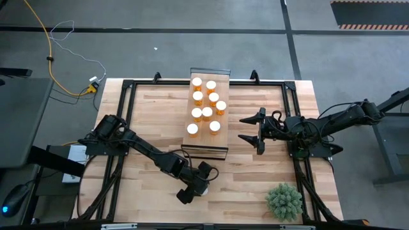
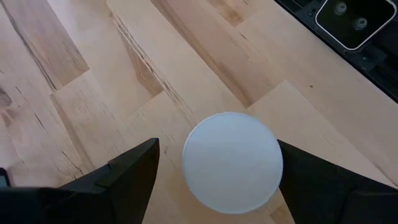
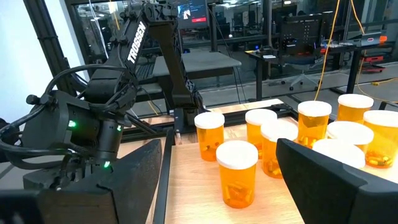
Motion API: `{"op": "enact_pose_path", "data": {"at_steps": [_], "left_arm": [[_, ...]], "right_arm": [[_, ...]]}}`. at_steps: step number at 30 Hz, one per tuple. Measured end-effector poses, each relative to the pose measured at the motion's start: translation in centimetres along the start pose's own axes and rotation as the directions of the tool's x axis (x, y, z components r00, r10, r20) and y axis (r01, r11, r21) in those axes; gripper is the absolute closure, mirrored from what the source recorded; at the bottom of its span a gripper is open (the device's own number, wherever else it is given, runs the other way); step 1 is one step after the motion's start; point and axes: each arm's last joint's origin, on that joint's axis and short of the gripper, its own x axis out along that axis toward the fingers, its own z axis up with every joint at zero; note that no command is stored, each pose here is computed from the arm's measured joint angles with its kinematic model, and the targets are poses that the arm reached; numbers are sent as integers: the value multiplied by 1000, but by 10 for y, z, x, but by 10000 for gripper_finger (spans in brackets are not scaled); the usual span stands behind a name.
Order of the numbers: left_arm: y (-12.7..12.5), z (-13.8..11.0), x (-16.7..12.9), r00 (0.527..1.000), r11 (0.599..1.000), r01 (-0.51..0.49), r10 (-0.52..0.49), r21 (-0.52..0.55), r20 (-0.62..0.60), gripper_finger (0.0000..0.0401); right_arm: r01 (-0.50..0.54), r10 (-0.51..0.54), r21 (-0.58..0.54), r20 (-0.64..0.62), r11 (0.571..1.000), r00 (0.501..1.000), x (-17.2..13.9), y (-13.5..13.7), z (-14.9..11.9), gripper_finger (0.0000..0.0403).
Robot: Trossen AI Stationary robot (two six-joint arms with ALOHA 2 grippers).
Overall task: Pick and place medicine bottles onto shelf by color
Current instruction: Put the orange pill bottle on the shelf
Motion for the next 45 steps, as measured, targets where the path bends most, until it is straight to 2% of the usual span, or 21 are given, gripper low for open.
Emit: {"op": "enact_pose_path", "data": {"at_steps": [9,23,33,40,45], "left_arm": [[0,0,0,1000,1000,-1,1,0,2,109],[0,0,0,1000,1000,-1,1,1,3,181],[0,1,-2,1000,1000,-3,3,3,-4,188],[3,23,-49,996,1000,-15,14,-11,-83,188],[7,46,-110,996,996,-83,83,18,-29,188]], "right_arm": [[0,0,0,0,1000,1000,0,0,0,96],[0,0,-1,-1,1000,1000,0,0,0,96],[0,0,-1,-1,1000,1000,0,0,0,96],[1,-1,-2,-5,1000,1000,0,0,-1,96],[2,-2,5,-14,1000,1000,0,0,-2,96]]}}
